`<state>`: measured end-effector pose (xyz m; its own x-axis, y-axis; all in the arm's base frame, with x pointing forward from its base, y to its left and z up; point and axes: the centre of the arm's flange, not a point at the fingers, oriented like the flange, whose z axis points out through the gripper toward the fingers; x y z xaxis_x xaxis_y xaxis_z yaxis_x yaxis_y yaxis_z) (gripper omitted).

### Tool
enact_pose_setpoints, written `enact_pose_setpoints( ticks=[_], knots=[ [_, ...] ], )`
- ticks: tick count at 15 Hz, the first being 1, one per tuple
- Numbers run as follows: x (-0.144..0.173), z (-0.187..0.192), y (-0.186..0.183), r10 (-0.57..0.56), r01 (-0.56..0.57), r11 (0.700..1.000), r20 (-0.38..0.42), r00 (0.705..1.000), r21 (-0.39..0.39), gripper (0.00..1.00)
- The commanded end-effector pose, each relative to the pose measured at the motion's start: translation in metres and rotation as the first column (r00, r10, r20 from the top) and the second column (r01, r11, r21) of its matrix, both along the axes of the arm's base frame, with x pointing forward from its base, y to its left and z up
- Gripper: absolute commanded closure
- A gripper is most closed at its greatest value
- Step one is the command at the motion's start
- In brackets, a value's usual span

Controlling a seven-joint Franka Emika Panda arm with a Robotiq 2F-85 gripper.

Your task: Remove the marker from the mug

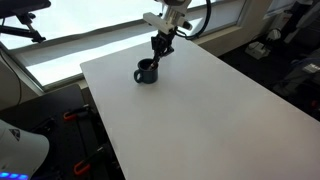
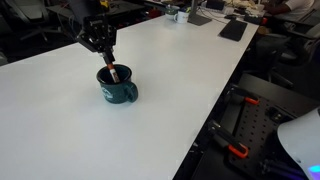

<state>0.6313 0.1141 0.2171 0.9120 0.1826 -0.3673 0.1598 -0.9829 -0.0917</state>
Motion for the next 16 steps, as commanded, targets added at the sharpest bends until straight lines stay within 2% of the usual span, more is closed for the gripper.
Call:
enact_pose_setpoints(
  ticks=[1,2,3,4,5,12,13,14,15,16],
  knots=[
    [-0.006,-0.002,-0.001,0.016,-0.016,1.000,0.022,1.000,0.019,0.97],
    [-0.006,-0.002,0.000,0.019,-0.019,1.000,0.010,1.000,0.013,0.97],
    [-0.006,-0.002,0.000,0.025,-0.025,1.000,0.006,1.000,0.016,0.63],
    [-0.006,-0.002,0.000,0.020,-0.020,1.000,-0.003,1.000,0.014,0.62],
    [-0.006,-0.003,0.001,0.025,-0.025,1.000,-0.004,1.000,0.014,0.57],
    [-0.006,-0.012,0.000,0.017,-0.016,1.000,-0.017,1.000,0.013,0.05],
    [-0.006,-0.013,-0.001,0.014,-0.014,1.000,-0.015,1.000,0.017,0.20],
    [-0.006,-0.013,-0.001,0.015,-0.014,1.000,-0.016,1.000,0.017,0.42],
    [-0.007,-0.014,-0.001,0.016,-0.016,1.000,-0.014,1.000,0.018,0.43],
    [-0.007,-0.014,-0.001,0.017,-0.017,1.000,-0.012,1.000,0.019,0.49]
  ],
)
